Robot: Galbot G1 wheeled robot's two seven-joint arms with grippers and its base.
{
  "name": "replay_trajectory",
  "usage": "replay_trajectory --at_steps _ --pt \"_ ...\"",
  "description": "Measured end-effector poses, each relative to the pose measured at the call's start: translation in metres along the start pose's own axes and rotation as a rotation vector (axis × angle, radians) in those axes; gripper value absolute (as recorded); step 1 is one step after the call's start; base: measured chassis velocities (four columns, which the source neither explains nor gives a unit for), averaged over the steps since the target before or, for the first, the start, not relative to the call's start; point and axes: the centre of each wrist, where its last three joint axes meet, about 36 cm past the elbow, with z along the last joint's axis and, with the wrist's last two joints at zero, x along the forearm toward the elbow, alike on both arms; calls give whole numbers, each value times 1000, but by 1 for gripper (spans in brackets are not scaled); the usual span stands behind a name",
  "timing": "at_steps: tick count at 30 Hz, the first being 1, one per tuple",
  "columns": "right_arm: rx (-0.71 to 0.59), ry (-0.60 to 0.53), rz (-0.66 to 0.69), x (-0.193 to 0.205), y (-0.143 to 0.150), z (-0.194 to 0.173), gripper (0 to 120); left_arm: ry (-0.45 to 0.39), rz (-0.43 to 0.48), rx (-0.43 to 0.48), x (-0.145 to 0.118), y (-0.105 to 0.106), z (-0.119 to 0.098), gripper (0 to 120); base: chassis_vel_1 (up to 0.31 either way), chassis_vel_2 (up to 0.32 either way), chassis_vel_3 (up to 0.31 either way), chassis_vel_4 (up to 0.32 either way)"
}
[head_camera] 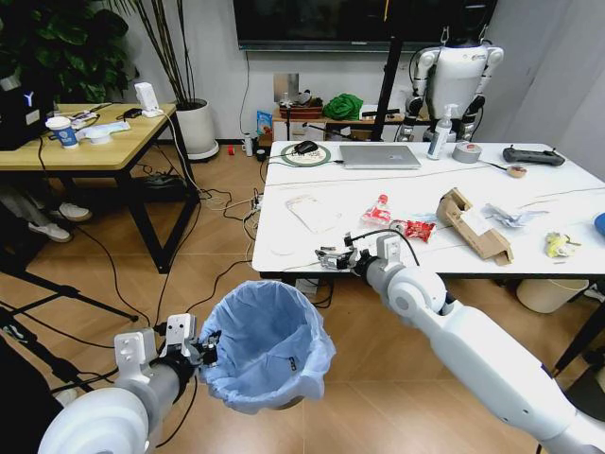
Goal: Pick up the trash bin and place the trash from the table into it.
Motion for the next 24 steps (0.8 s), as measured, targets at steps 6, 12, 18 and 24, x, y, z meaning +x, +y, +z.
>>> replay_trajectory --at_steps 6,12,18,24 --pt "0 -2 12 -1 -1 0 86 9 -4 8 0 0 3 0 0 0 0 0" --pt "1 -2 18 -2 -1 1 82 11 -2 10 0 0 4 0 0 0 0 0" --pt "4 -7 25 -3 0 6 73 12 -2 11 0 0 4 0 0 0 0 0" --pt "5 -10 28 -6 3 6 67 12 2 10 0 0 3 0 0 0 0 0"
